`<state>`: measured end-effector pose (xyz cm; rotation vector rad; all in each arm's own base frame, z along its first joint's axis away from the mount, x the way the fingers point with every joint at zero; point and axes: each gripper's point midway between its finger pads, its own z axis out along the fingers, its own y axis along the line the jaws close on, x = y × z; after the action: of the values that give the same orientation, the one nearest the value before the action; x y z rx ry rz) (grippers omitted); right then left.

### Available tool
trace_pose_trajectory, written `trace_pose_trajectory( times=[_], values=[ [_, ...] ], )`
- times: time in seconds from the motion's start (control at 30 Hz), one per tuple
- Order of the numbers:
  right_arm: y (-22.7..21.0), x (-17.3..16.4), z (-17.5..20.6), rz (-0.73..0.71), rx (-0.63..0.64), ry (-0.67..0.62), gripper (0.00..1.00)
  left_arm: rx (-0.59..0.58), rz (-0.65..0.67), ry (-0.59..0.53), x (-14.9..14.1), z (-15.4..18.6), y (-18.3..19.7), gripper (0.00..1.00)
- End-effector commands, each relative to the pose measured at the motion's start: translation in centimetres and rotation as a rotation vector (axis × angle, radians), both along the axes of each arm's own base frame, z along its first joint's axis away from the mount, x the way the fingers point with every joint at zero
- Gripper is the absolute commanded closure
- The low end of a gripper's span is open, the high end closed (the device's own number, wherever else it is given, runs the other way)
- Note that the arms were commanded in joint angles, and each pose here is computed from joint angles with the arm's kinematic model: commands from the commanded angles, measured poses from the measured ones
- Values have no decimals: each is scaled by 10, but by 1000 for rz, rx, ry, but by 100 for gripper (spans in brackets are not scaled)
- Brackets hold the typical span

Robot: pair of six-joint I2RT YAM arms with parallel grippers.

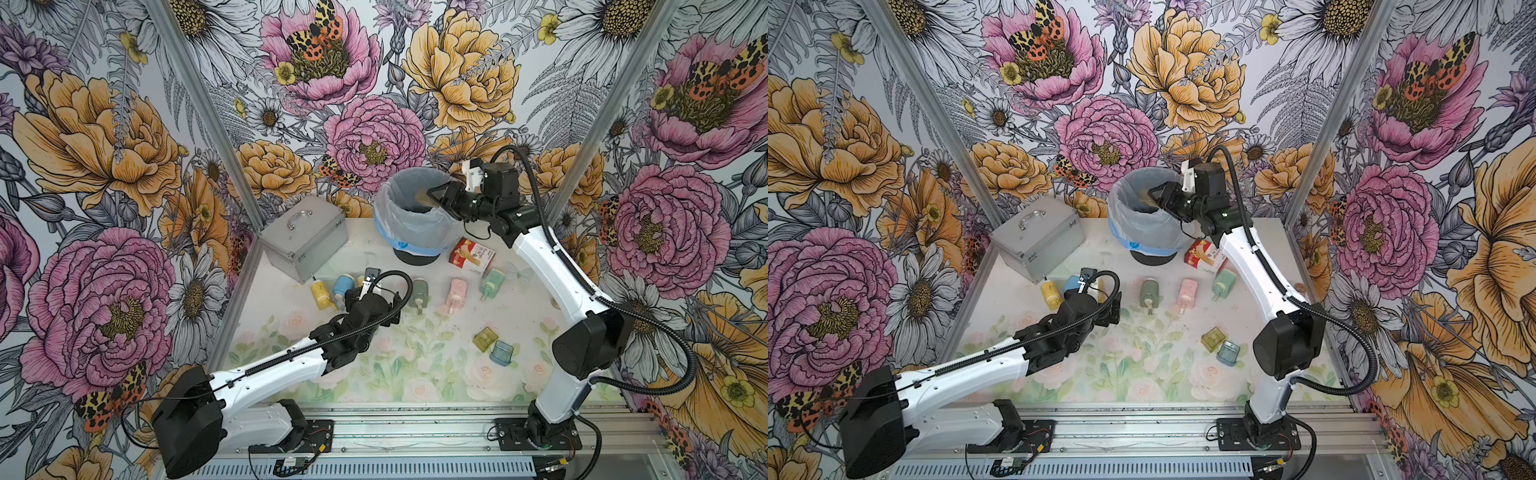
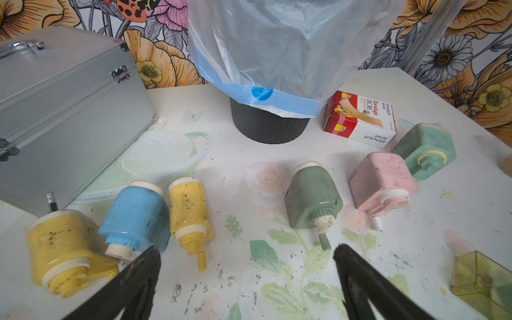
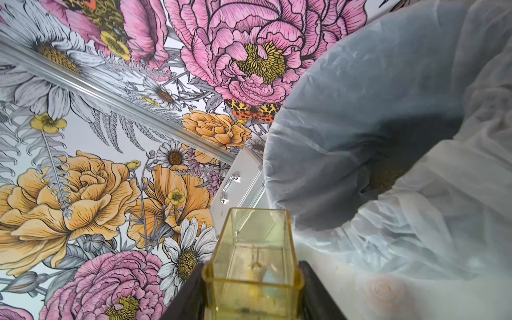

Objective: Take out the pencil sharpener tray and clean the shavings
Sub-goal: Place the container at the center of the board.

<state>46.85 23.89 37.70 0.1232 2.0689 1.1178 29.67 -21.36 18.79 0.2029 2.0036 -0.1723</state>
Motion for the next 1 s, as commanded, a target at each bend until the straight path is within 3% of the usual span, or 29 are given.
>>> trace_pose_trajectory(
  times=[0.0,0.63,0.97],
  values=[
    [-10,-11,12,-9,-89,-112,86,-49,-29,-9,5,-3,-4,1],
    [-30,-38,-7,-43,-192,-208,87,-178,-94,-65,6,-7,-4,1],
    [-52,-64,-32,-90,-276,-224,87,-174,-106,-40,15,-16,-13,1]
  ],
)
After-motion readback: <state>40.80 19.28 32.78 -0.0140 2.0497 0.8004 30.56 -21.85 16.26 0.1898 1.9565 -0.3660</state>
